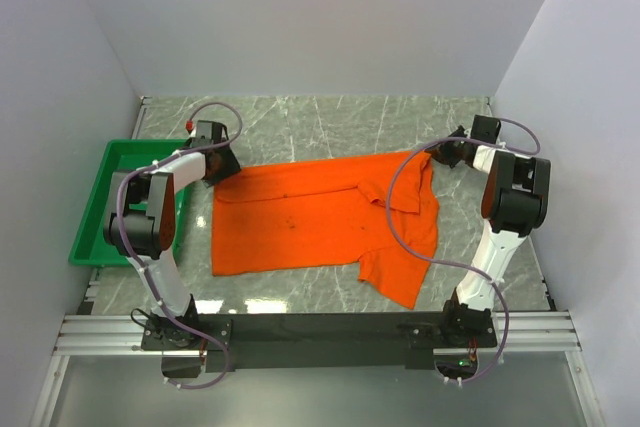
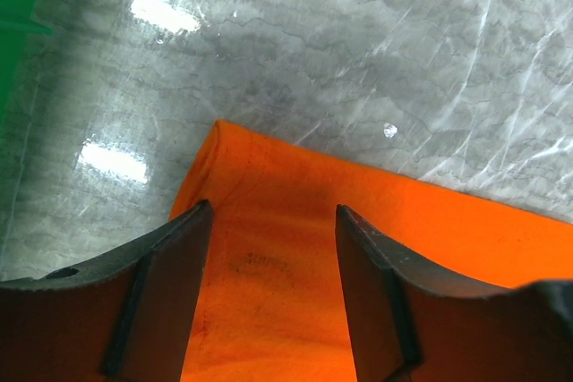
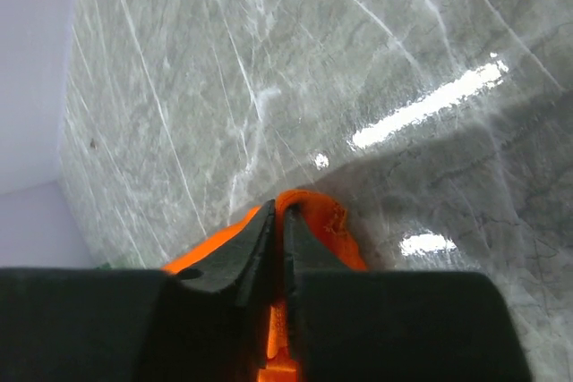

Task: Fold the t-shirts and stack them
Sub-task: Fold the tshirt

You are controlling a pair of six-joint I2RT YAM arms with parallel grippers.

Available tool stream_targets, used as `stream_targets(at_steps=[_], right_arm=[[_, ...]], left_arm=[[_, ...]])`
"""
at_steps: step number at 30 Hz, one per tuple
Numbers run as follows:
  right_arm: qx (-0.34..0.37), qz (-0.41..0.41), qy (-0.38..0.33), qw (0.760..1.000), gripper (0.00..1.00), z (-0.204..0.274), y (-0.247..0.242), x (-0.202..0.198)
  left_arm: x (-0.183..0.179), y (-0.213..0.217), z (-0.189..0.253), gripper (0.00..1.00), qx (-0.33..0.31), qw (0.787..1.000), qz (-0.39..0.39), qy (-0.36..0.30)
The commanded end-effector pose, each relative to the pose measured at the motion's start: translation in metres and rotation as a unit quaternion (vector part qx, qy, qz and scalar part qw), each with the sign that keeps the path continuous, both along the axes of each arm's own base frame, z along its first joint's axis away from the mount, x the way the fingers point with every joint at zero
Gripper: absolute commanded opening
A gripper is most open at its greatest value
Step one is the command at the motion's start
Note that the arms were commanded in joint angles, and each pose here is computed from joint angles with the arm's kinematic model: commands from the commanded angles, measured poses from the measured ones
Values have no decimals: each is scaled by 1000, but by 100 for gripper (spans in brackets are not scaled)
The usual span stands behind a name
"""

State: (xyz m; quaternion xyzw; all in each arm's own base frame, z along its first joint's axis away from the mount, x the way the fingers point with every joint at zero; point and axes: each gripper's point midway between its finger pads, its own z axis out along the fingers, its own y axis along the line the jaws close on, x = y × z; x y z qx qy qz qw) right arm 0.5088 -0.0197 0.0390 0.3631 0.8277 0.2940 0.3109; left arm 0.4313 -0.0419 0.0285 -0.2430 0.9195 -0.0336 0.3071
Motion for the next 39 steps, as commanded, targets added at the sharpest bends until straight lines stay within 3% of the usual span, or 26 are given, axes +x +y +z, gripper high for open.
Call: stream_targets(at_steps=[1,10,16,18,22,27,33,39], right_arm=[[-16,-11,-13,1000,19,2,-14,5],[-105,-11,-18,994,50,49,-28,-12],[-209,25,-29,977,54,95,7,-50],[-246,54,-34,967,53,107,25,-68],[-299,155,-21,941,48,97,85,-106],[-377,267,-6,887,48,76,141,-138],[-470,343,12,813,45,55,176,-145],[-517,388,35,762,38,28,192,-149]], left_arm=[[-16,3,-23,64,-7,999,3,45],[-2,-4,31,79,20,999,-24,-32],[3,-16,90,99,25,993,-44,-105],[0,-16,117,99,22,990,-47,-134],[-20,-11,160,99,28,983,-45,-174],[-65,3,202,100,44,971,-30,-232],[-113,26,183,99,75,969,-4,-235],[-123,35,170,99,89,967,11,-239]])
